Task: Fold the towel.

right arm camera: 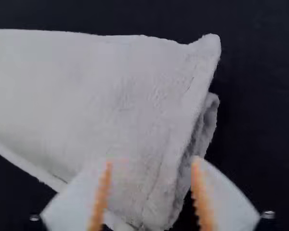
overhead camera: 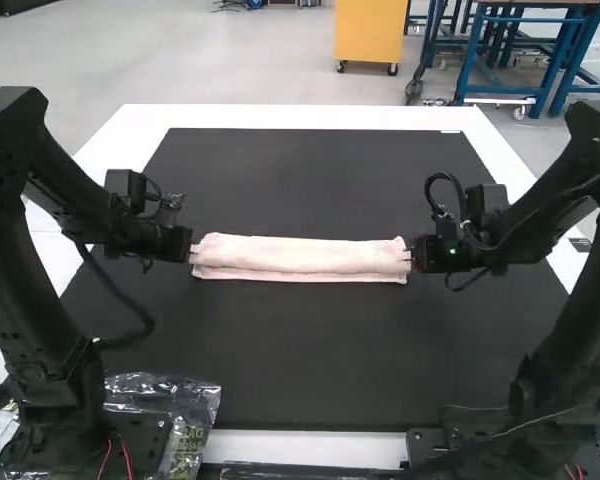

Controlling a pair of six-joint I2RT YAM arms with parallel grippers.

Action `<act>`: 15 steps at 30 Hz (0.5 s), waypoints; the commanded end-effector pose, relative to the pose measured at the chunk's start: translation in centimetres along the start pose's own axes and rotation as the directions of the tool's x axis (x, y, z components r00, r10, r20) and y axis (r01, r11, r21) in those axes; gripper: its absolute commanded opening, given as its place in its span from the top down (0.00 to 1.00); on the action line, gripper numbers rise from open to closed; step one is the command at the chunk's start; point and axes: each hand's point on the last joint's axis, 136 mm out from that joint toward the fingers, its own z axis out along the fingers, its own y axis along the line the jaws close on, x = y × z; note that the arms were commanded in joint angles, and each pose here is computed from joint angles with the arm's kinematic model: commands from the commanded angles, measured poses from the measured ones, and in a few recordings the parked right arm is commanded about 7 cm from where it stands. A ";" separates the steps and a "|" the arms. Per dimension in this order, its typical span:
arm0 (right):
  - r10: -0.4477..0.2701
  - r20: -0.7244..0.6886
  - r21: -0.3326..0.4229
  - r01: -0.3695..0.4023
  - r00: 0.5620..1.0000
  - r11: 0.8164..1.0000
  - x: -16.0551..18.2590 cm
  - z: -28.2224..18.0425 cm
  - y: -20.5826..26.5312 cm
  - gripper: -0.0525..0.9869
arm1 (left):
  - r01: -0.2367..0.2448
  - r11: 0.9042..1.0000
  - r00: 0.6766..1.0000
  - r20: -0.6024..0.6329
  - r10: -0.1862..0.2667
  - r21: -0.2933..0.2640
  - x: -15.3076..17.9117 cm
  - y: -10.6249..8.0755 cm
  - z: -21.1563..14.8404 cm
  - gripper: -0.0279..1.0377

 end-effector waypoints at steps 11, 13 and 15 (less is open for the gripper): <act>0.034 0.044 -0.015 -0.034 0.998 0.999 -2.3 -0.2 0.3 0.08 | 0.057 0.996 0.985 0.167 -0.045 -0.067 -4.6 5.3 -3.2 0.06; 0.024 0.037 -0.024 -0.023 0.999 0.999 -2.1 0.1 0.8 0.08 | 0.073 0.995 0.981 0.184 -0.058 -0.072 -5.3 5.8 -3.6 0.06; 0.011 0.036 -0.031 -0.010 0.999 0.999 -2.2 0.4 1.4 0.08 | 0.093 0.994 0.978 0.192 -0.080 -0.059 -5.7 6.0 -3.8 0.06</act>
